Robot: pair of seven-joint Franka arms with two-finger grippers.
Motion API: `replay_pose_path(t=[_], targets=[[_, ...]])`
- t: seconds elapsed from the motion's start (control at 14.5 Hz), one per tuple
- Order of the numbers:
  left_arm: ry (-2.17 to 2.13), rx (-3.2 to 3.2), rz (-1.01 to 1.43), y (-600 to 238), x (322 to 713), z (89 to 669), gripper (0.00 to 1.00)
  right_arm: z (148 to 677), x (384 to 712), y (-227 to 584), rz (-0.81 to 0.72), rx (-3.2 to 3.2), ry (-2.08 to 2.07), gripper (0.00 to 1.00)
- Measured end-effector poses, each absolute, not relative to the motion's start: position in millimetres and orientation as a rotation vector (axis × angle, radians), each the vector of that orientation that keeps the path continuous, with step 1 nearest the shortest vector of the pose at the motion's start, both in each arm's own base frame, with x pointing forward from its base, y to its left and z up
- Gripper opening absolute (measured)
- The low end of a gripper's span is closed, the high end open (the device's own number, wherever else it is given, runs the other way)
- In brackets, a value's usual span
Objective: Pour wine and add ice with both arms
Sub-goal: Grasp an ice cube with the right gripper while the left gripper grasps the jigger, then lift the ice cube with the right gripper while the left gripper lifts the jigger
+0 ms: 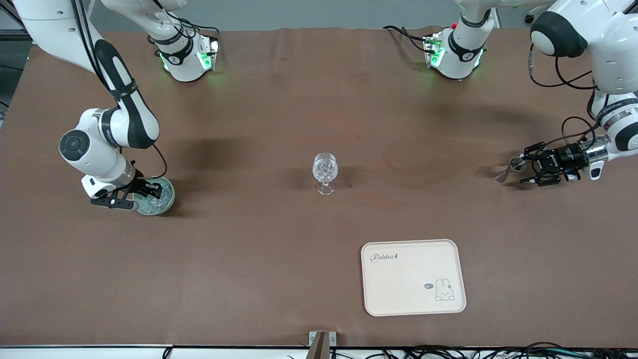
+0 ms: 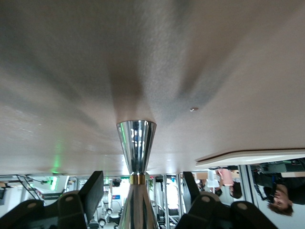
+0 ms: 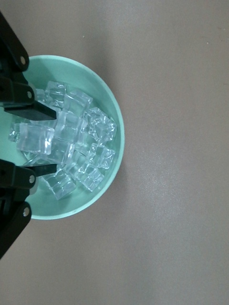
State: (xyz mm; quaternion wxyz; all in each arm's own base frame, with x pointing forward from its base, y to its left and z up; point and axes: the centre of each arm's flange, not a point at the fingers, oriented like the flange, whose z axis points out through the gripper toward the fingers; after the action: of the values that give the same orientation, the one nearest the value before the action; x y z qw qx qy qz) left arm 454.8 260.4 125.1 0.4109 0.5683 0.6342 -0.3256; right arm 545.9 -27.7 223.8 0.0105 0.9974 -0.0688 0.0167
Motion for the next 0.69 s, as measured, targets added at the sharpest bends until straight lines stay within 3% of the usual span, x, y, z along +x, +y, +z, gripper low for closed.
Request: replay_pose_path(t=[0.21, 0.55, 0.69], targets=[[1.6, 1.391, -0.839, 255.2, 445.5, 119.7, 0.72, 223.8, 545.9, -27.7, 0.052, 3.113, -0.215, 0.44], [1.592, 1.359, -0.846, 249.7, 443.0, 117.6, 0.67, 224.2, 546.3, -27.6, 0.054, 3.113, -0.219, 0.27], [1.591, 1.355, -0.842, 248.5, 443.7, 117.4, 0.65, 226.7, 548.8, -27.3, 0.062, 3.111, -0.243, 0.27]])
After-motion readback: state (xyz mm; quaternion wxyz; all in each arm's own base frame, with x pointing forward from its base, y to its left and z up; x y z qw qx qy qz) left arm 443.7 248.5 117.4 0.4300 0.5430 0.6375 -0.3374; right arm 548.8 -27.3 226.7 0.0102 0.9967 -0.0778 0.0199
